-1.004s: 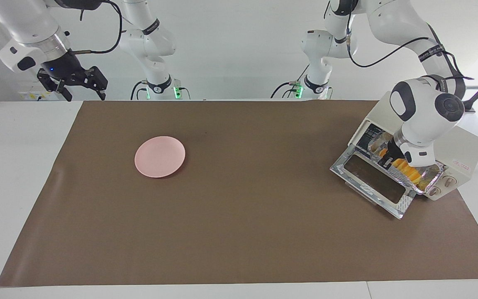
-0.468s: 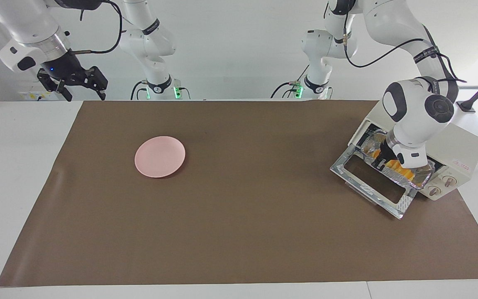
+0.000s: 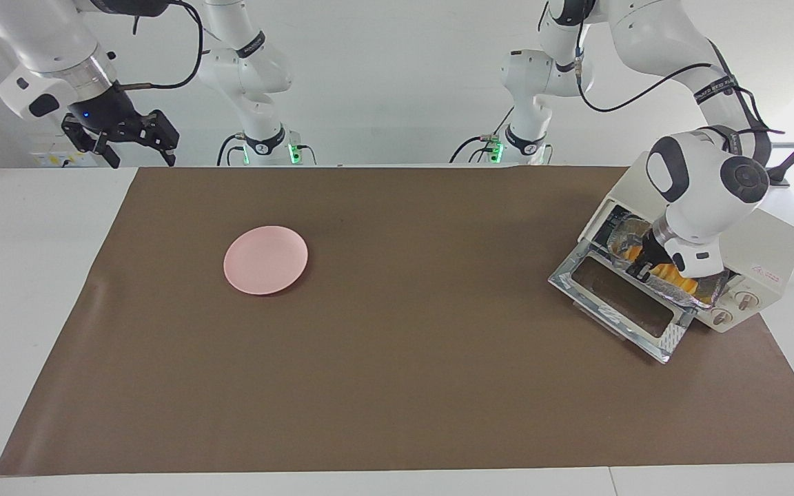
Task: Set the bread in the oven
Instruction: 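Release the tray inside the oven and draw the left gripper back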
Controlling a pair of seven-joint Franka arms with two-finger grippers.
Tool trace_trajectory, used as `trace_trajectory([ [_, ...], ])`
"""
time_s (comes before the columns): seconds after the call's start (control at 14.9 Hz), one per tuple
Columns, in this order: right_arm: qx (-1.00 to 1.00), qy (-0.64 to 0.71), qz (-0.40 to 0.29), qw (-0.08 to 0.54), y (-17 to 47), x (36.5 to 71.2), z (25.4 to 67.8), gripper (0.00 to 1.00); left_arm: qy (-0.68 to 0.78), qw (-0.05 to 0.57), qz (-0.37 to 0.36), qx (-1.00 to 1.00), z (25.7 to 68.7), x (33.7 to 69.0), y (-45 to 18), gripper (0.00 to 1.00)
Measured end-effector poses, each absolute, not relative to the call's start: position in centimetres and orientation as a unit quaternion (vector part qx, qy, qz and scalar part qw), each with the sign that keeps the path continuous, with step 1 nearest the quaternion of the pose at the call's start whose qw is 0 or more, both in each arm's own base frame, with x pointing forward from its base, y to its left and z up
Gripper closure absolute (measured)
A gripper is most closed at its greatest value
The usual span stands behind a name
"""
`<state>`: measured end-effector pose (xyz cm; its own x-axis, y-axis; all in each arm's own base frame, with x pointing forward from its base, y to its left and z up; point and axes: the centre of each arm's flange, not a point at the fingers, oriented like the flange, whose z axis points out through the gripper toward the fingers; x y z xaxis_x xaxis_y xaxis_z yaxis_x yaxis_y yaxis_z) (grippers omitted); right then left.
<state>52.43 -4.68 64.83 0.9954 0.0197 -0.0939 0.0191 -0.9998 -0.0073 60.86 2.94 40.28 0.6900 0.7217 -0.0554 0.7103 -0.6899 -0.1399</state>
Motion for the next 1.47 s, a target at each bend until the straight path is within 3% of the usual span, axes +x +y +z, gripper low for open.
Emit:
trace_trajectory([
  [1.0,-0.999,-0.01,0.047,0.003,-4.7,52.4,64.8,0.0,-0.372,0.051,0.072,-0.924,39.3,59.0,2.6,0.98],
  [1.14,-0.999,-0.01,0.047,0.003,-4.7,52.4,64.8,0.0,-0.371,0.05,0.07,-0.925,39.2,59.0,2.6,0.83],
  [1.47,-0.999,-0.01,0.047,0.003,-4.7,52.4,64.8,0.0,-0.366,0.046,0.059,-0.928,39.1,59.3,1.9,0.3],
])
